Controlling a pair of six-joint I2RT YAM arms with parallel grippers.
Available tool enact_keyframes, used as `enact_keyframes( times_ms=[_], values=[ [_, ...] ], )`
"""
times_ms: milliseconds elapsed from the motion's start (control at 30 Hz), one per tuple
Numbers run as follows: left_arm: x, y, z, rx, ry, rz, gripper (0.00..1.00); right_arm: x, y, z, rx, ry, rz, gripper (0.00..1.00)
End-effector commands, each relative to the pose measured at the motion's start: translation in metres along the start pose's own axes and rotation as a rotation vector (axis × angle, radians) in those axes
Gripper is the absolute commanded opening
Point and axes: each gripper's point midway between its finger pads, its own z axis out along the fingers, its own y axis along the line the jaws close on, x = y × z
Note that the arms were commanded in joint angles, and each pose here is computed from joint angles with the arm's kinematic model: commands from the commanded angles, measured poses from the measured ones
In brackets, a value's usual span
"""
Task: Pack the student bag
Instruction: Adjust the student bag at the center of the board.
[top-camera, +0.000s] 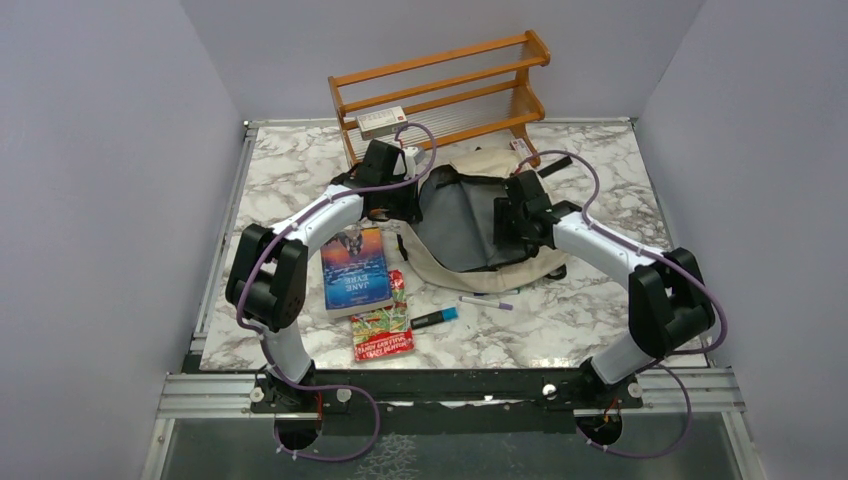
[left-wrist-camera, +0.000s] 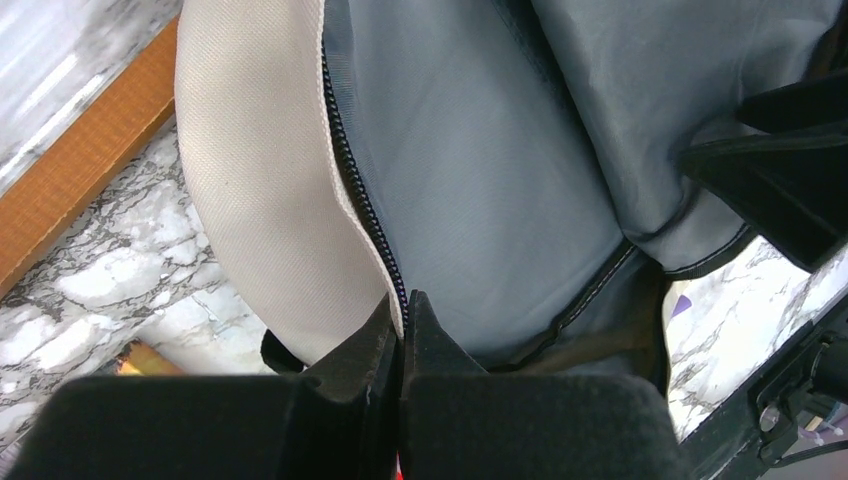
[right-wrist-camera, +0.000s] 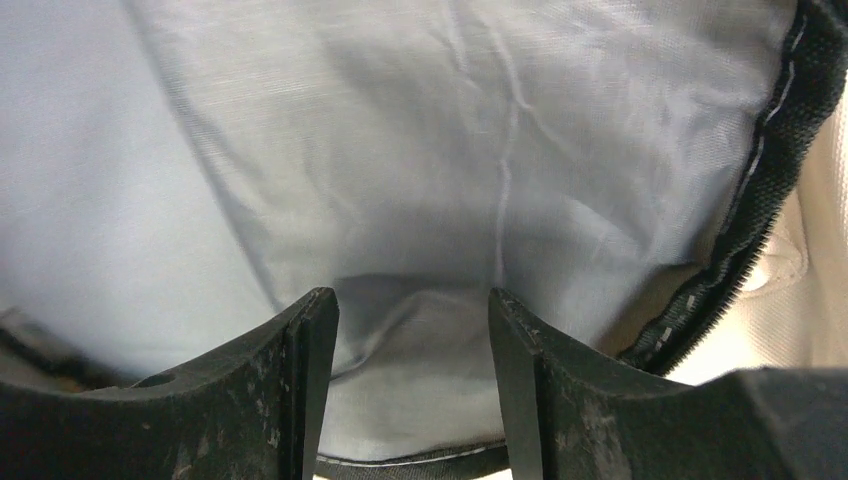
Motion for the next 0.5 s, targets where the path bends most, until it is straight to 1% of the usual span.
enact_keyframes(
  times_ms=[0, 67, 167, 333, 467],
  values=[
    [-0.001, -0.005, -0.004, 0.032, -0.009, 0.014, 0.00, -0.054, 0.037, -0.039, -0.216, -0.167, -0.036, 0.61],
    [-0.001, -0.006, -0.004, 0.036, -0.008, 0.013, 0.00, -0.071, 0.053, -0.050, -0.298, -0.227, -0.049, 0.59],
    [-0.001, -0.007, -0.004, 0.041, -0.008, 0.012, 0.00, -0.088, 0.069, -0.052, -0.359, -0.247, -0.038, 0.55],
    [-0.001, -0.008, -0.004, 0.043, -0.008, 0.012, 0.00, -0.110, 0.087, -0.029, -0.378, -0.249, -0.030, 0.42],
    [-0.001, -0.008, -0.004, 0.045, -0.009, 0.013, 0.00, -0.124, 0.095, -0.002, -0.352, -0.242, -0.031, 0.33]
  ],
)
